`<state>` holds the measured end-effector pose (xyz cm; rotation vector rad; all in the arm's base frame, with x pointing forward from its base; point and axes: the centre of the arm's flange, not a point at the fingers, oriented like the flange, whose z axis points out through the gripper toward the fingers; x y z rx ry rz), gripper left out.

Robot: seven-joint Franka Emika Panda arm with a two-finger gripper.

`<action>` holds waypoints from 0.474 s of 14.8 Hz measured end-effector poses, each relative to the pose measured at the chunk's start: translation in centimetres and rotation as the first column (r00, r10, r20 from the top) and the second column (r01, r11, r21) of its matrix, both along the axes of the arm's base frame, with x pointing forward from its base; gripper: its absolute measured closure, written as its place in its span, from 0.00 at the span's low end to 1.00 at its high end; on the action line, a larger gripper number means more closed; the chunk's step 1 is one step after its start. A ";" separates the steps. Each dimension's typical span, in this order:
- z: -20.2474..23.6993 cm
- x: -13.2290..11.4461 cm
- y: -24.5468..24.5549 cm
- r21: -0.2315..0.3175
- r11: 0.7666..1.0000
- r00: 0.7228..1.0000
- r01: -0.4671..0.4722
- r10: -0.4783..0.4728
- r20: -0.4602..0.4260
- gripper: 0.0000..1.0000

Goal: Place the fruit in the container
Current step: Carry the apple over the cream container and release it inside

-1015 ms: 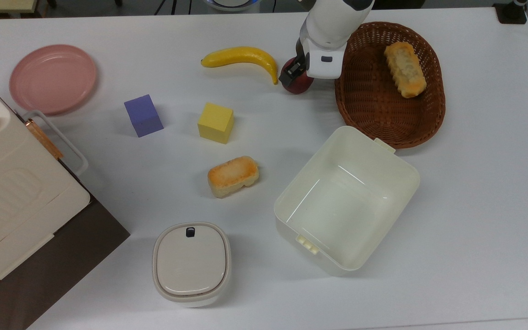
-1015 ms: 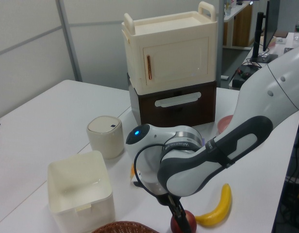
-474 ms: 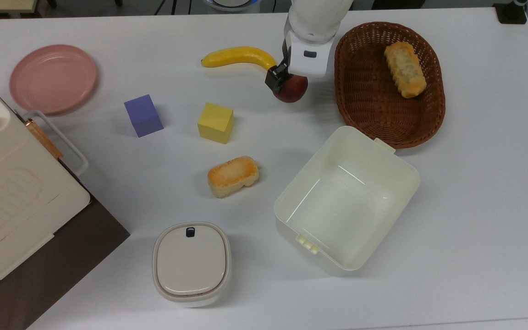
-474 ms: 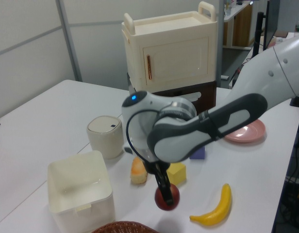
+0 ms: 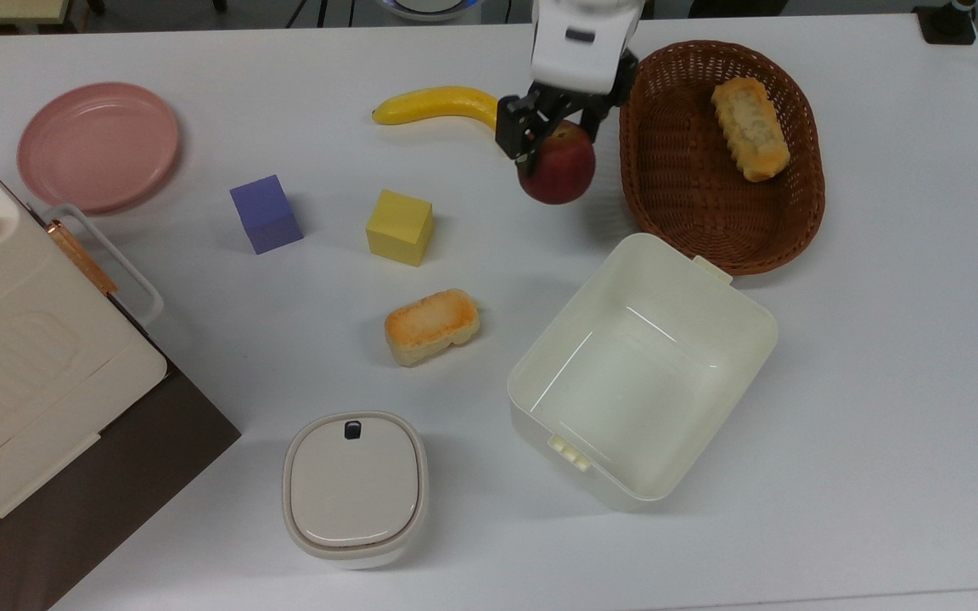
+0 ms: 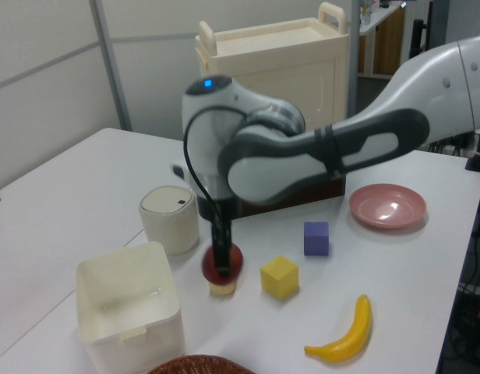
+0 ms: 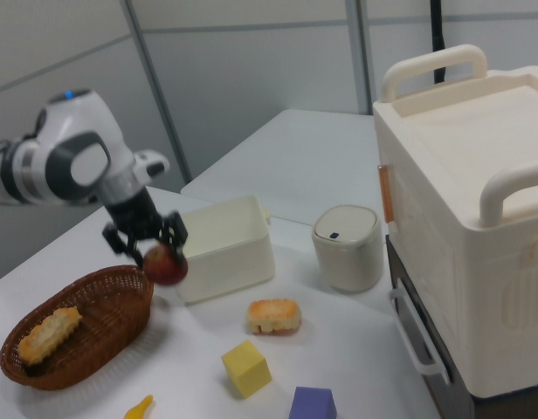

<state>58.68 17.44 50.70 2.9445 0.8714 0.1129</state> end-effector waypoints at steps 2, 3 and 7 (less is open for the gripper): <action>2.6 1.2 0.6 0.032 0.999 0.996 0.034 -0.037 0.077 0.19; 3.6 2.2 1.1 0.067 0.996 0.987 0.051 -0.061 0.150 0.19; 0.2 6.0 3.1 0.161 0.985 0.948 0.066 -0.112 0.296 0.19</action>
